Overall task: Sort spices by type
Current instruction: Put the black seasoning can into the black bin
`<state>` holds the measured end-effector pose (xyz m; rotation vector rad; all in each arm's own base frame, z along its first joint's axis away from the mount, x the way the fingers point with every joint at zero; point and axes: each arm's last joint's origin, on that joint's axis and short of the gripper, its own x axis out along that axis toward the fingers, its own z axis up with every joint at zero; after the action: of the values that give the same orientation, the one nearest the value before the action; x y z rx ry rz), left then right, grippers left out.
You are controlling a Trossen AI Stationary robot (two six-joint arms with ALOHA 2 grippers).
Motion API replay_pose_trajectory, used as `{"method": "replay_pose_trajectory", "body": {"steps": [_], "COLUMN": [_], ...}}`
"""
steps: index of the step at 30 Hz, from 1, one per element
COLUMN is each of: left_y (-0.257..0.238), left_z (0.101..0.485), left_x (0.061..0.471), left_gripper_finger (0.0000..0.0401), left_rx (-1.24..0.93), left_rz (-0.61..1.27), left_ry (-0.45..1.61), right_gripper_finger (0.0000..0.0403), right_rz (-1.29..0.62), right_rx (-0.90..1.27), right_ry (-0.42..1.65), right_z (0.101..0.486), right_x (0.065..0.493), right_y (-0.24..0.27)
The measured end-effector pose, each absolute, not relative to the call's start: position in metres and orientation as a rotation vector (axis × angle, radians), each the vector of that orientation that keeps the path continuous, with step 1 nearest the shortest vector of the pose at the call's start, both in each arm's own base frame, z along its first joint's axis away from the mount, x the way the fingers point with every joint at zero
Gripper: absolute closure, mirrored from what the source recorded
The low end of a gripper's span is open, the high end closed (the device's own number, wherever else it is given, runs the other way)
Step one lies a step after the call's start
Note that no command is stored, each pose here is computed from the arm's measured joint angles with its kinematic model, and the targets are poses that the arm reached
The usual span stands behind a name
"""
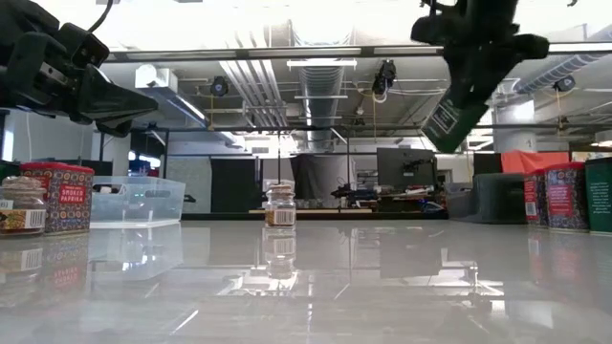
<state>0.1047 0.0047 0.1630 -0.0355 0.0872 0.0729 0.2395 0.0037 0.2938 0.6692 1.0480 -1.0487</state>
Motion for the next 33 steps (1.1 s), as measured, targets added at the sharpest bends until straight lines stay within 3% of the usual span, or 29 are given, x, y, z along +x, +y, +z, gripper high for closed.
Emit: {"method": "replay_pose_trajectory", "body": {"steps": [7,13,23,33], "left_y": [0.005,0.005,0.005,0.005], "left_z": [0.163,0.163,0.163,0.163], "left_x": [0.105,0.105,0.105,0.105], "left_gripper_finger": [0.0401,0.0401,0.0401,0.0401], "left_rx": [-0.035,-0.035,-0.035,-0.035], "left_rz": [0.073,0.073,0.073,0.073], "left_ry": [0.087,0.087,0.087,0.087], "right_gripper_finger": [0.0274,0.0266,0.0268,0.0276], "right_rz": [-1.25,-1.427,-1.445,-1.474], "right_rx": [0.743,0.807,1.051,1.077], "right_ry": [0.905,0.951,1.102,1.213], "right_z": [0.319,0.326,0.313,0.291], "right_x": [0.203,0.164,0.128,0.124], "right_y": [-0.059,-0.099,-0.132,-0.138]}}
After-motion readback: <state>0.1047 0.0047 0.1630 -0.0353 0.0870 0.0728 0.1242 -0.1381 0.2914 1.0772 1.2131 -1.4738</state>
